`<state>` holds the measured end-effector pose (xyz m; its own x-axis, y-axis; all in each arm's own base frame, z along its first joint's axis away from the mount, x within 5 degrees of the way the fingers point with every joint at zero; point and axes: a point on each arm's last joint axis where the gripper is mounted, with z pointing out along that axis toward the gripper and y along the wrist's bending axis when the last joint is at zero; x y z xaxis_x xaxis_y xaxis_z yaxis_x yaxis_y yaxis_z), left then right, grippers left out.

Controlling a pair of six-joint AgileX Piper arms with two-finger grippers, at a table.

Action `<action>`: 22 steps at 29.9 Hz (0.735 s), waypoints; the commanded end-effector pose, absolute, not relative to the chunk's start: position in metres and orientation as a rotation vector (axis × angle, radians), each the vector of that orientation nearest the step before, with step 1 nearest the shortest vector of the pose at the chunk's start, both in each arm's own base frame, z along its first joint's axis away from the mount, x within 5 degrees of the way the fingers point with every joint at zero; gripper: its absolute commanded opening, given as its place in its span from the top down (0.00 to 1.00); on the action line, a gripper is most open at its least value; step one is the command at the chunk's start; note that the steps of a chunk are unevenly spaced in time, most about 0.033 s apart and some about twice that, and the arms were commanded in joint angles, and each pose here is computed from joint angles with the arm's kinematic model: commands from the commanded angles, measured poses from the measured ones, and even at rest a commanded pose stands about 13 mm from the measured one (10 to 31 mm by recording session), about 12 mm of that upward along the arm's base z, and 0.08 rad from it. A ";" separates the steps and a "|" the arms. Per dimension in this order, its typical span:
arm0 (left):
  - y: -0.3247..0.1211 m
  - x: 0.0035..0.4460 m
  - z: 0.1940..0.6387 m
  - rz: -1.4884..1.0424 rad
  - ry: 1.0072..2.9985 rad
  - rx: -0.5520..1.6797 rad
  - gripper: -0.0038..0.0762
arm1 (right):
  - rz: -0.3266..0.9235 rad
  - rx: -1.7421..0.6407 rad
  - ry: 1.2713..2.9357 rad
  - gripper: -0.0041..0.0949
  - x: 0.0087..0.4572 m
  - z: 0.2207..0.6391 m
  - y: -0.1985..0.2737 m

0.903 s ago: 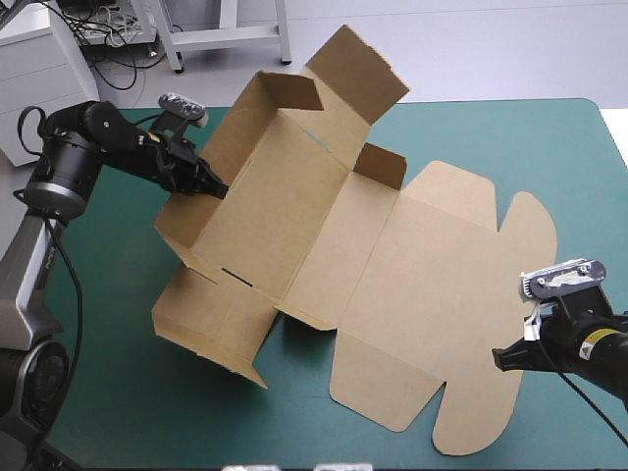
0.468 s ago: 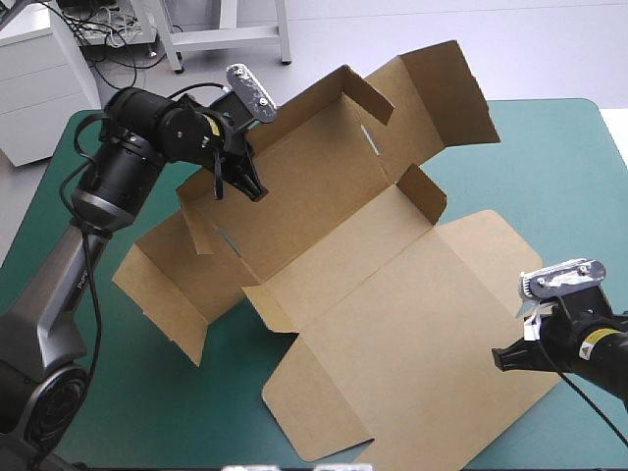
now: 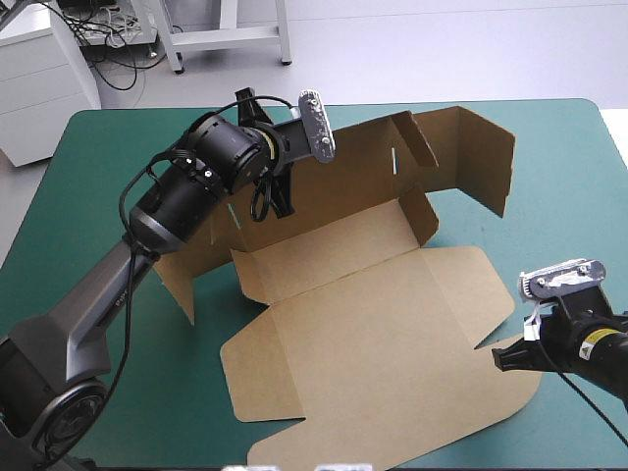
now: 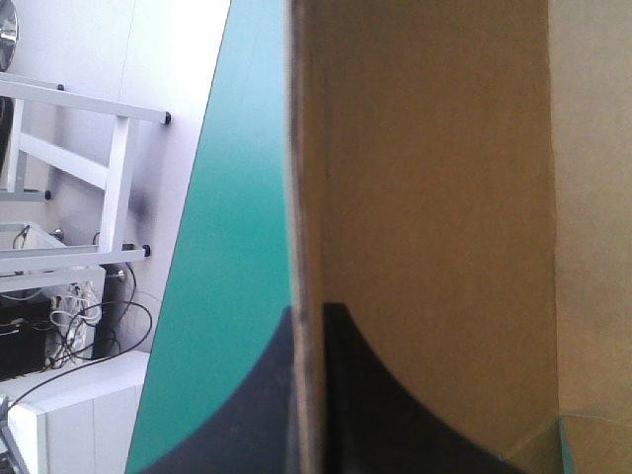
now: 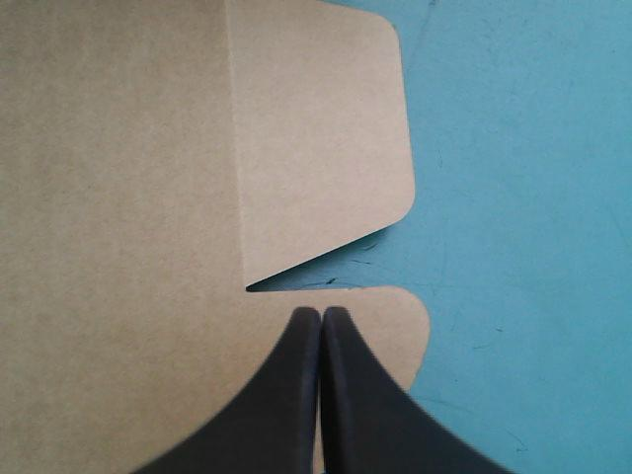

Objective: Fold the box

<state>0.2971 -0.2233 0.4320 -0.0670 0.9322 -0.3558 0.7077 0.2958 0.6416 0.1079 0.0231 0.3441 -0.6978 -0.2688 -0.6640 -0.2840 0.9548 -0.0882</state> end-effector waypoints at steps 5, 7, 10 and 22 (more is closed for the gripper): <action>-0.223 0.284 0.453 0.457 1.650 1.445 0.99 | 0.022 -0.374 2.312 0.98 0.110 0.354 0.023; -0.227 0.279 0.452 0.495 1.593 1.461 0.99 | 0.022 -0.374 2.312 0.98 0.110 0.354 0.023; -0.234 0.268 0.450 0.555 1.480 1.488 0.99 | 0.022 -0.374 2.312 0.98 0.110 0.354 0.023; -0.220 0.234 0.413 0.620 1.278 1.466 0.99 | 0.046 -0.358 2.303 0.98 0.111 0.355 0.024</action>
<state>0.2463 -0.2307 0.3908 0.2257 0.9543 -0.1958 0.4949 0.0608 0.8668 0.1078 0.0233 0.3441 -0.6998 -0.2616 -0.6648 -0.2804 0.9564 -0.0812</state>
